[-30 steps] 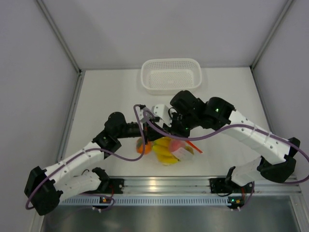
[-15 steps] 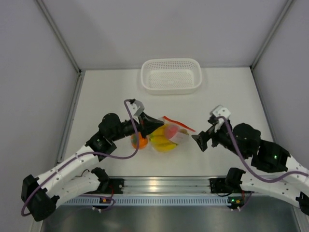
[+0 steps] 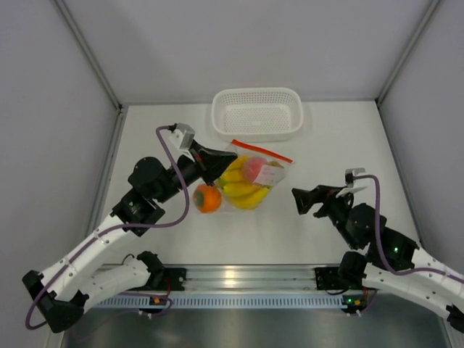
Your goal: Open the zip-top bag and remove the fake food
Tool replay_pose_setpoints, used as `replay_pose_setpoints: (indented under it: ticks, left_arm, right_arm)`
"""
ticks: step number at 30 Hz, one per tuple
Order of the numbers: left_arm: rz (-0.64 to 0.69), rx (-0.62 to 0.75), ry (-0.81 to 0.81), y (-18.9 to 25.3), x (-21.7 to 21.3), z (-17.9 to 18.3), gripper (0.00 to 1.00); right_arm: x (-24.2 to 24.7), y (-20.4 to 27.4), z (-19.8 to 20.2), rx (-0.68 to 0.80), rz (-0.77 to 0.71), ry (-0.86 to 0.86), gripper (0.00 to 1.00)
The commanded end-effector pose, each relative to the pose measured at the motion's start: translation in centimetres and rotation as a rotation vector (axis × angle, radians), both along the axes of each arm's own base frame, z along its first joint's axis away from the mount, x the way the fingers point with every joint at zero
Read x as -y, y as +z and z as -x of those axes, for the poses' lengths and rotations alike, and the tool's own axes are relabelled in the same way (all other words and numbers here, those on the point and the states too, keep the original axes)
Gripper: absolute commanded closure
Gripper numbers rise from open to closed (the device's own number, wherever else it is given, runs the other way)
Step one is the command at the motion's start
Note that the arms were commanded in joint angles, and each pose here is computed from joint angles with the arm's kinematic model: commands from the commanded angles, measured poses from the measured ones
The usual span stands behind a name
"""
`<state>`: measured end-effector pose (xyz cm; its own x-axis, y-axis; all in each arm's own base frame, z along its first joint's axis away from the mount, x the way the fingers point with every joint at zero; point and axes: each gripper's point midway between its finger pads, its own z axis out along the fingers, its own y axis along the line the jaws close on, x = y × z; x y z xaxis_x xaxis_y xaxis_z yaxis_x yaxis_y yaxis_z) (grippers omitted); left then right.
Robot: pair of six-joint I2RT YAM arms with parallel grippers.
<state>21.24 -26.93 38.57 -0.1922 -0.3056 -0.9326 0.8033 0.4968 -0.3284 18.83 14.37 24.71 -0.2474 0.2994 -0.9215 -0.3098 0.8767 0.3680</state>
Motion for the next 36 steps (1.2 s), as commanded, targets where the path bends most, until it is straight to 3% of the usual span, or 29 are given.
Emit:
replay_pose_setpoints:
  ticks: [1, 5, 6, 8, 9, 11, 12, 14, 15, 17, 19, 21, 25, 36]
  left_arm:
    - [0.148, 0.056, 0.021, 6.1, -1.3, 0.9, 1.0]
    - [0.177, 0.06, 0.06, 7.6, -1.9, 0.5, 1.0]
    - [0.175, 0.057, 0.067, 7.8, -2.0, 0.4, 1.0]
    - [0.153, 0.061, 0.072, 7.6, -1.7, 0.0, 1.0]
    - [0.151, 0.068, 0.072, 7.9, -1.6, -0.1, 1.0]
    - [0.121, 0.059, 0.069, 7.3, -1.1, -0.7, 1.0]
    - [0.119, 0.061, 0.065, 7.3, -1.0, -0.8, 1.0]
    - [0.118, 0.057, 0.066, 7.3, -0.8, -1.3, 1.0]
    - [0.116, 0.053, 0.056, 7.2, -0.5, -1.3, 1.0]
    - [0.118, 0.065, 0.032, 7.6, -0.2, -1.2, 1.0]
    - [0.102, 0.069, -0.012, 7.5, 0.5, -0.9, 1.0]
    - [0.083, 0.065, -0.037, 7.3, 0.8, -0.7, 1.0]
    - [0.06, 0.057, -0.076, 6.4, 1.3, -0.5, 1.0]
    - [0.069, 0.043, -0.209, 5.3, 2.8, 1.0, 1.0]
  right_arm:
    - [-1.1, 4.3, -0.7, 0.057, -0.225, -0.005, 0.02]
    - [-3.1, 4.8, -1.3, 0.019, -0.263, 0.075, 0.02]
    - [-5.0, 4.7, -0.8, -0.004, -0.259, 0.184, 0.03]
    - [-5.1, 5.5, -1.9, 0.044, -0.225, 0.262, 0.04]
    - [-6.7, 5.9, -0.8, 0.067, -0.21, 0.416, 0.03]
    - [-5.1, 6.3, -2.9, 0.115, -0.183, 0.376, 0.01]
    - [-5.7, 6.2, -2.8, 0.112, -0.192, 0.44, 0.01]
    - [-4.5, 5.6, -4.2, 0.067, -0.315, 0.428, 0.01]
    - [-4.0, 5.7, -4.6, 0.144, -0.354, 0.476, 0.02]
    - [-3.5, 5.3, -4.8, 0.144, -0.402, 0.491, 0.02]
    - [-3.5, 4.7, -4.8, 0.141, -0.325, 0.513, 0.03]
    - [-2.7, 5.8, -4.8, 0.233, -0.161, 0.485, 0.04]
    - [-1.7, 5.6, -4.3, 0.27, 0.085, 0.487, 0.05]
    - [-5.3, 6.7, -2.6, 0.304, 0.157, 0.729, 0.11]
